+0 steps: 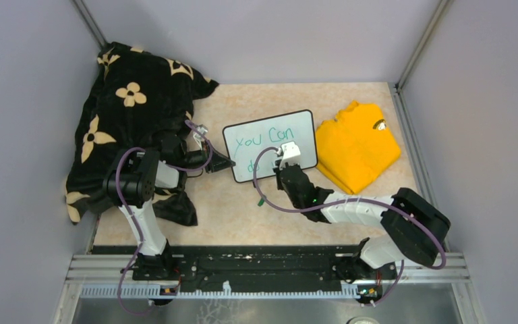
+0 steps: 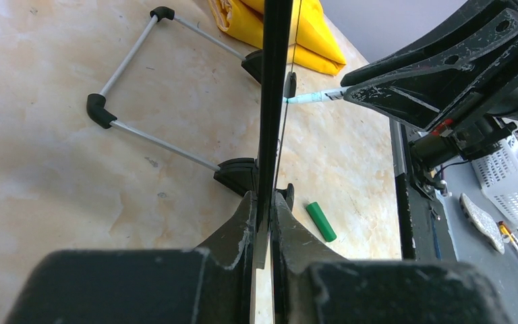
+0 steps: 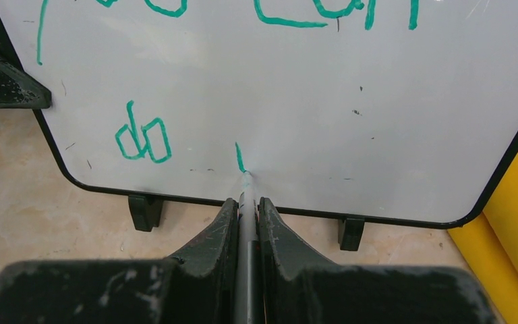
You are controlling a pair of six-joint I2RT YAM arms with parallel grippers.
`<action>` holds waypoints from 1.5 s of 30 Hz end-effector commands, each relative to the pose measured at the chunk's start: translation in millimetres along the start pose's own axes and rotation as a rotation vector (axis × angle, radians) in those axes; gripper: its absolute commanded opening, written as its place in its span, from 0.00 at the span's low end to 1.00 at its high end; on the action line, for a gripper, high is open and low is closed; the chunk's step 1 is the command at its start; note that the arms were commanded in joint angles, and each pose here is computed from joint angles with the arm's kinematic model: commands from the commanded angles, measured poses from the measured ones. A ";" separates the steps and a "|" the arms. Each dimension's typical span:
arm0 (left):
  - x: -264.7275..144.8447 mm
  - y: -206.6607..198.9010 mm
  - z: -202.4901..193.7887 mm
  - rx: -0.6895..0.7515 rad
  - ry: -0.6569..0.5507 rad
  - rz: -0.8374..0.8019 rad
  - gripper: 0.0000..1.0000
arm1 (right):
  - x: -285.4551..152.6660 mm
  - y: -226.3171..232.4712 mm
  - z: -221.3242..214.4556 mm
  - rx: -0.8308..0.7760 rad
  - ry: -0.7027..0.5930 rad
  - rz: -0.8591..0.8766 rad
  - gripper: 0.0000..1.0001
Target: Write a sentence on the whiteboard
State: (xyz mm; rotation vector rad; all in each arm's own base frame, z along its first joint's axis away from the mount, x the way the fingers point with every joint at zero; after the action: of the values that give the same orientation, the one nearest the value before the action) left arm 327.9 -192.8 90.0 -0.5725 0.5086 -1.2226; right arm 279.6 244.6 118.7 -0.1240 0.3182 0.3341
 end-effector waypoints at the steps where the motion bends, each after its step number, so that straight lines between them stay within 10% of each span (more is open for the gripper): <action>1: 4.9 4.0 -18.4 -0.068 0.043 0.021 0.00 | -3.4 -11.2 12.2 0.034 -0.040 -0.050 0.00; 45: 4.8 4.2 -18.8 -0.068 0.046 0.021 0.00 | 10.0 6.2 34.4 0.032 -0.085 0.021 0.00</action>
State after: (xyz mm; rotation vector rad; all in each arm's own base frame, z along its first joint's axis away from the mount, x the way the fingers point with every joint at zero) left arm 327.9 -192.7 90.0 -0.5669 0.5083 -1.2256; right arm 282.2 256.4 124.9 -0.1165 0.2952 0.3948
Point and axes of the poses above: each gripper's point midway between its finger pads, its own x axis out along the fingers, its own y axis along the line the jaws close on, z = x × y, the point moved 2 cm from there along -x, back along the fingers, and after that the axes turned 5 degrees about -x, right-handed, at the moved point
